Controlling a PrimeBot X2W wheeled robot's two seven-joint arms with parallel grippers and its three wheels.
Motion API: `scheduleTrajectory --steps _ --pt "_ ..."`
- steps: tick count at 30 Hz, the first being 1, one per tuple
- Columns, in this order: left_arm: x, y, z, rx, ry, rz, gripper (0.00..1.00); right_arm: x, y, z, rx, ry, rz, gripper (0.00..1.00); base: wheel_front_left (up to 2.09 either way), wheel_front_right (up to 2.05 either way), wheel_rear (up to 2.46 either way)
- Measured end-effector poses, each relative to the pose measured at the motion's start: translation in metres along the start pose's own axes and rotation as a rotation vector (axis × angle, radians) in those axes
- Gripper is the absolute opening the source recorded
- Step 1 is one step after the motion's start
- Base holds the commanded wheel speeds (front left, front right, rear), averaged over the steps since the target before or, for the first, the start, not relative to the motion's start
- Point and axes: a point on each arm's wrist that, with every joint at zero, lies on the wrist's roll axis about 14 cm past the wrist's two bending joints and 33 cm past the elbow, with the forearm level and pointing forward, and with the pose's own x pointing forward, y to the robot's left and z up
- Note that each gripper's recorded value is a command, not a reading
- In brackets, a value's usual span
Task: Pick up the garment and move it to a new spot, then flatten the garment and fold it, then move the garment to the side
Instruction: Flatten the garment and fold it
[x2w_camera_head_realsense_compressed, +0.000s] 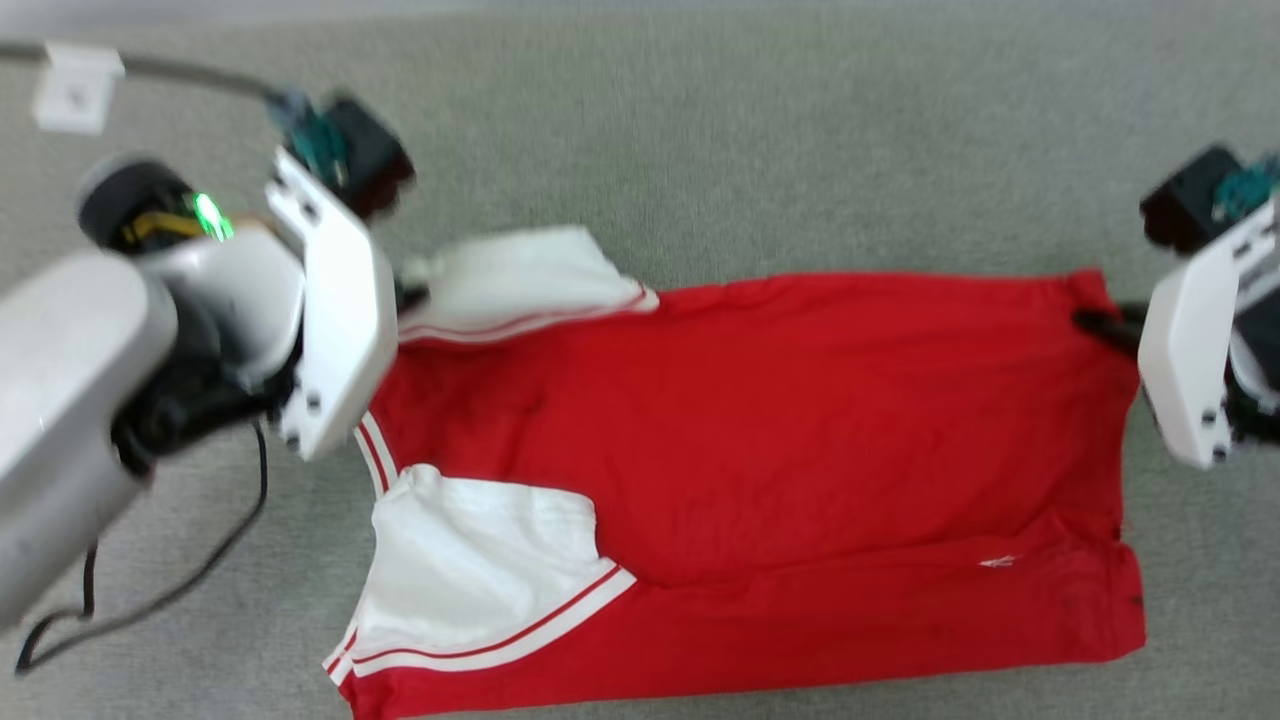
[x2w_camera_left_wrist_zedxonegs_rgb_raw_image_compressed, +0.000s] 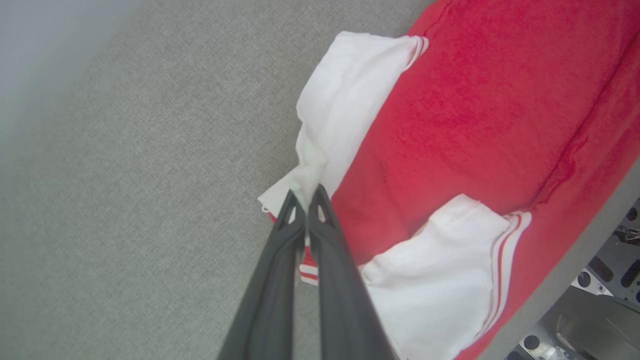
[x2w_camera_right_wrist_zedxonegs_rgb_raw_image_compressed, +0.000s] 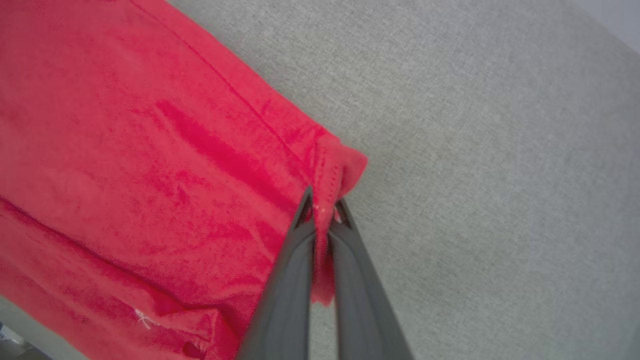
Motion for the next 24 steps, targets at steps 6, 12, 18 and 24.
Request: scheduleTrajectory --steps 6,12,18,24 --pt "-0.028 -0.036 -0.030 -0.027 0.010 -0.019 0.00 -0.029 0.016 -0.018 0.011 -0.047 0.017 0.00 0.00 0.00 0.00" --pt "-0.045 -0.070 -0.078 -0.103 0.060 -0.040 0.00 -0.048 0.028 -0.052 0.050 -0.033 0.034 0.00 0.00 0.00 0.00" --pt "-0.038 -0.099 -0.127 -0.212 0.136 -0.096 0.00 -0.045 0.048 -0.094 0.087 0.037 0.079 0.00 0.00 0.00 0.00" --pt "-0.020 -0.117 -0.160 -0.293 0.207 -0.150 0.00 -0.026 0.063 -0.121 0.134 0.105 0.107 0.00 0.00 0.00 0.00"
